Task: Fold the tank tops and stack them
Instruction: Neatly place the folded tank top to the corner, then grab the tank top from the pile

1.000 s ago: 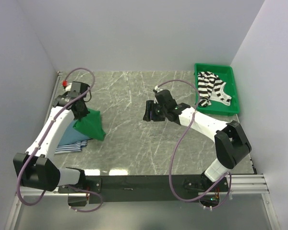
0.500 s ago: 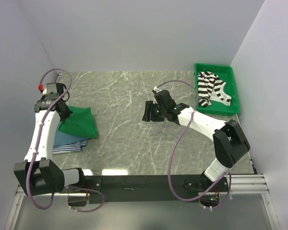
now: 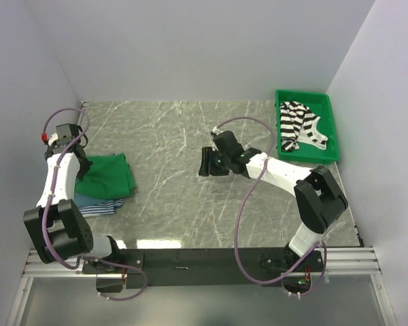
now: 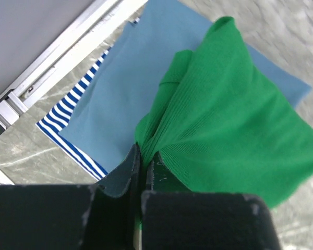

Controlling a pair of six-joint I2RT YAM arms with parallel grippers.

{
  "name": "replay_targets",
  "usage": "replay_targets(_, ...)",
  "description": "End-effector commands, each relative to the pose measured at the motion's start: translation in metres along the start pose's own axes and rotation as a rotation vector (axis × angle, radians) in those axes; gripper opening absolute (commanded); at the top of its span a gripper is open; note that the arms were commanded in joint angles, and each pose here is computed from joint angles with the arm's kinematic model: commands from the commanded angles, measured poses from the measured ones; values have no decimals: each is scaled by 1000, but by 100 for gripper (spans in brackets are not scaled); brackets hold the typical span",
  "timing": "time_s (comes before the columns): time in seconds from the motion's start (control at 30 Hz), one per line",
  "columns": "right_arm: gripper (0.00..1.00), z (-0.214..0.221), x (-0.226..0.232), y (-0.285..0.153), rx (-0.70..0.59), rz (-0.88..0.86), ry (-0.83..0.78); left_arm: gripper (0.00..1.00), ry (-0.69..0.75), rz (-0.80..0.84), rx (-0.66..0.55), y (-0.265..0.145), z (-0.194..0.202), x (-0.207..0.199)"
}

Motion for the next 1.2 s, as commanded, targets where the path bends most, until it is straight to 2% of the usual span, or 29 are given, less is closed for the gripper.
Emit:
replay_targets(0.0,60,-4,8,0,-27,-35,-5,1,-74,-45,-65,14,-17,3)
replay_targets(0.13,60,-3,7,-3,-31,-32,-12,1,-100,-73,-45,27,-19,5)
replay_targets(0.17,60,-3,7,-3,-33,-30,-16,5,-110,-65,-41,28,-20,5)
replay_targets(0.2,60,-2,6,-3,-30,-27,-17,26,-120,-62,-31,30,-20,6)
replay_targets(0.27,60,-2,6,-7,-38,-31,-21,41,-142,-53,-41,27,-25,6)
replay_targets(0.3,61,-1,6,-8,-37,-32,-22,54,-156,-41,-59,21,-28,7)
replay_targets(0.37,61,-2,6,-13,-52,-33,-22,93,-180,-17,-101,10,-38,6)
replay_targets(0.4,62,-3,7,-16,-61,-37,-21,99,-196,20,-130,-1,-46,5)
replay_targets(0.57,63,-13,5,-27,-112,-14,-7,99,-209,190,-174,-30,-58,-7)
replay_targets(0.73,63,-26,-3,-45,-180,14,24,99,-120,376,-212,-65,-48,-44)
replay_targets(0.97,64,-57,-27,-74,-297,133,86,99,133,731,-181,-126,13,-133)
replay_targets(1.03,64,-76,-51,-85,-344,191,151,99,191,797,-170,-140,26,-150)
replay_targets(1.17,65,-135,-100,-111,-474,304,296,99,410,958,-119,-174,71,-187)
Point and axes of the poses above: each gripper's point midway between its finger pads, its own y axis out along the fingers, its own x axis along the line the jaws close on, z = x × y, the point moved 10 cm from there along -y, back along the fingers, and after that the axes turned 7 degrees about y, right-handed, at the moved point
